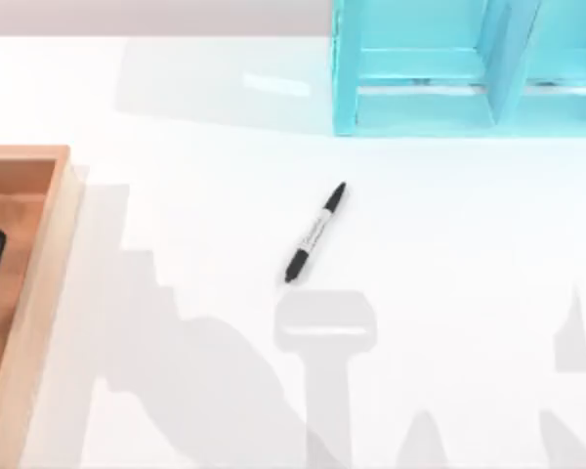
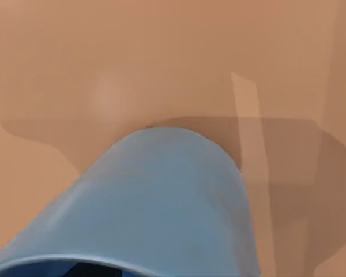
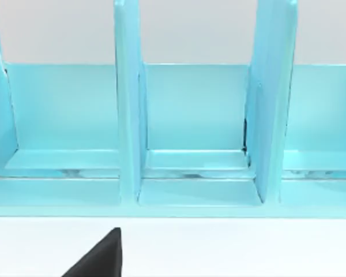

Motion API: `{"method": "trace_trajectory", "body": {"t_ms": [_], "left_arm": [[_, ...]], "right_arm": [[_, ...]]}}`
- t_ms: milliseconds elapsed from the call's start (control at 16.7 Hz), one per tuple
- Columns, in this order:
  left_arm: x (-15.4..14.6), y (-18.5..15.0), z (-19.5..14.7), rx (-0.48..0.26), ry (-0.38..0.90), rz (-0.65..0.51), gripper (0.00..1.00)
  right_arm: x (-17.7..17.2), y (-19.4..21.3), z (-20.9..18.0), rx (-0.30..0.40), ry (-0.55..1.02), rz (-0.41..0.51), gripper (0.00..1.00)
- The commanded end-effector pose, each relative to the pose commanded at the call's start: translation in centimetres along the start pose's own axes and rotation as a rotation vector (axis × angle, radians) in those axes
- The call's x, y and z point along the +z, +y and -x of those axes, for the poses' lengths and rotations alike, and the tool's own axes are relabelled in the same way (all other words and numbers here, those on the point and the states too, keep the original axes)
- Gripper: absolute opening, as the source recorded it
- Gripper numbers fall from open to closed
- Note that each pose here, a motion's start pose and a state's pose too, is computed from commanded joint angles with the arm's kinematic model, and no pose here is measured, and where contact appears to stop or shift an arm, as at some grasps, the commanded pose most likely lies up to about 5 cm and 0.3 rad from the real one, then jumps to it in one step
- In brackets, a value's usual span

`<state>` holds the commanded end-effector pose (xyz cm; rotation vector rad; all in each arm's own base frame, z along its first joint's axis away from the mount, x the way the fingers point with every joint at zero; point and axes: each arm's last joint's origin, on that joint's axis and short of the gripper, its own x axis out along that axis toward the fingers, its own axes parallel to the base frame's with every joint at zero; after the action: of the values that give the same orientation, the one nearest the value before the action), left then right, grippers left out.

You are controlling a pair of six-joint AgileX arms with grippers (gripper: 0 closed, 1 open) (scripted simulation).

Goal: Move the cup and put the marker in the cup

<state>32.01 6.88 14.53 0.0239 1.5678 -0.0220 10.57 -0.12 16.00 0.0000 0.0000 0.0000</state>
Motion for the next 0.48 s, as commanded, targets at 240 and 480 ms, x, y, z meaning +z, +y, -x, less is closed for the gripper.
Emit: {"method": "trace_trajectory", "body": {"t_ms": [240,480], "left_arm": [[0.0,0.0,0.0,0.0,0.0,0.0,0.7],[0.0,0.0,0.0,0.0,0.0,0.0,0.4]], "right_arm": [[0.0,0.0,0.0,0.0,0.0,0.0,1.0],[0.0,0.0,0.0,0.0,0.0,0.0,1.0]]}}
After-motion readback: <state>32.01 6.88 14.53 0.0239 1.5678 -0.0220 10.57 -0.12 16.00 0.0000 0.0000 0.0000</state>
